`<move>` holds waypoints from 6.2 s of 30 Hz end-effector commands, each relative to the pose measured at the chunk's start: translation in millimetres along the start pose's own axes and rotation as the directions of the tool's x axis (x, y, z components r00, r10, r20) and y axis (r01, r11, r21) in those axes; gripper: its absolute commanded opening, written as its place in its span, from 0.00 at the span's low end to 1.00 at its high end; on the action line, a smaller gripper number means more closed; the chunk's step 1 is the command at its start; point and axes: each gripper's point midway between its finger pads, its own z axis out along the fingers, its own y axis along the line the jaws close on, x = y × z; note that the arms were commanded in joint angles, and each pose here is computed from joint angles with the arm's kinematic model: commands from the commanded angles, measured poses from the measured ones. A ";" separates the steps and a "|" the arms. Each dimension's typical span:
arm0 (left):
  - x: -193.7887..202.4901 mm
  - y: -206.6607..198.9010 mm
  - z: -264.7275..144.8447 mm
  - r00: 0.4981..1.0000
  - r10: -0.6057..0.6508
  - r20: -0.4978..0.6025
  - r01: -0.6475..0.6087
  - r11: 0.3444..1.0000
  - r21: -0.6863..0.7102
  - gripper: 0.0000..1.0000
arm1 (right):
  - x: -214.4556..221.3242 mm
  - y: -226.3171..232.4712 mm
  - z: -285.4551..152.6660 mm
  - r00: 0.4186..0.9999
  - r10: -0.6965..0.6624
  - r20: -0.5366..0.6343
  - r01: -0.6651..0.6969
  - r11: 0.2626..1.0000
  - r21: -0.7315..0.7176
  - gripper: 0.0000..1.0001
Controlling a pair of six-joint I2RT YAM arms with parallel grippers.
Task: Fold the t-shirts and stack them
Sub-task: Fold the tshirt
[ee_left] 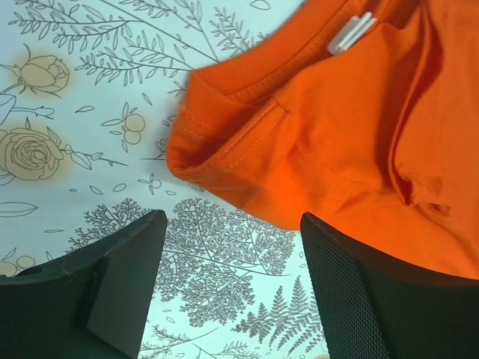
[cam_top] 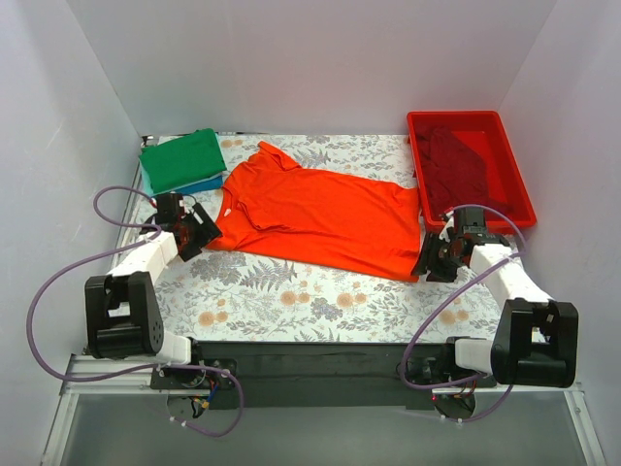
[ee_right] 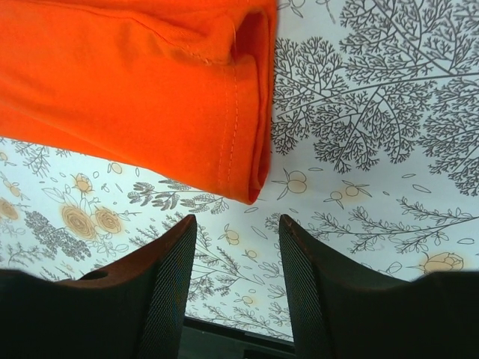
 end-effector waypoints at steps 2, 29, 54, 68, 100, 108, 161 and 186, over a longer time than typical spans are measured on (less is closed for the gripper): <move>-1.3 6.4 7.4 1.000 0.008 -0.008 -0.008 1.000 -0.001 0.70 | -2.7 -1.0 6.7 1.000 0.003 0.025 -0.003 1.000 -0.008 0.54; 2.6 15.6 39.1 0.996 -0.030 -0.087 0.029 1.000 -0.010 0.43 | 6.0 -2.6 36.3 0.999 0.039 -0.029 -0.040 0.998 -0.047 0.38; -42.9 31.2 0.3 0.986 0.105 0.127 -0.089 0.988 -0.123 0.00 | 11.2 -13.7 6.6 0.999 0.012 -0.044 -0.009 0.998 0.056 0.01; -33.2 64.7 -21.0 0.987 0.118 0.113 -0.081 0.953 -0.291 0.00 | 38.7 -11.1 -14.4 0.996 0.076 -0.049 -0.072 0.994 0.081 0.01; -7.3 -28.1 -80.8 0.987 0.066 0.147 -0.060 0.997 -0.049 0.77 | 13.0 33.0 -55.0 0.993 -0.072 0.095 0.074 0.997 -0.016 0.73; 63.1 -81.2 -49.0 0.995 0.104 -0.010 -0.103 0.994 0.033 0.74 | 21.5 41.7 -40.8 0.992 -0.098 0.073 0.101 0.994 -0.044 0.67; 96.4 -130.9 27.8 0.947 0.307 -0.093 -0.310 0.950 -0.023 0.10 | 49.0 33.3 -21.6 0.994 -0.108 0.012 0.109 0.991 -0.074 0.66; 129.5 -162.9 50.1 0.801 0.585 -0.130 -0.593 0.804 -0.032 0.01 | 50.2 32.7 -19.5 0.994 -0.105 -0.001 0.105 0.992 -0.072 0.67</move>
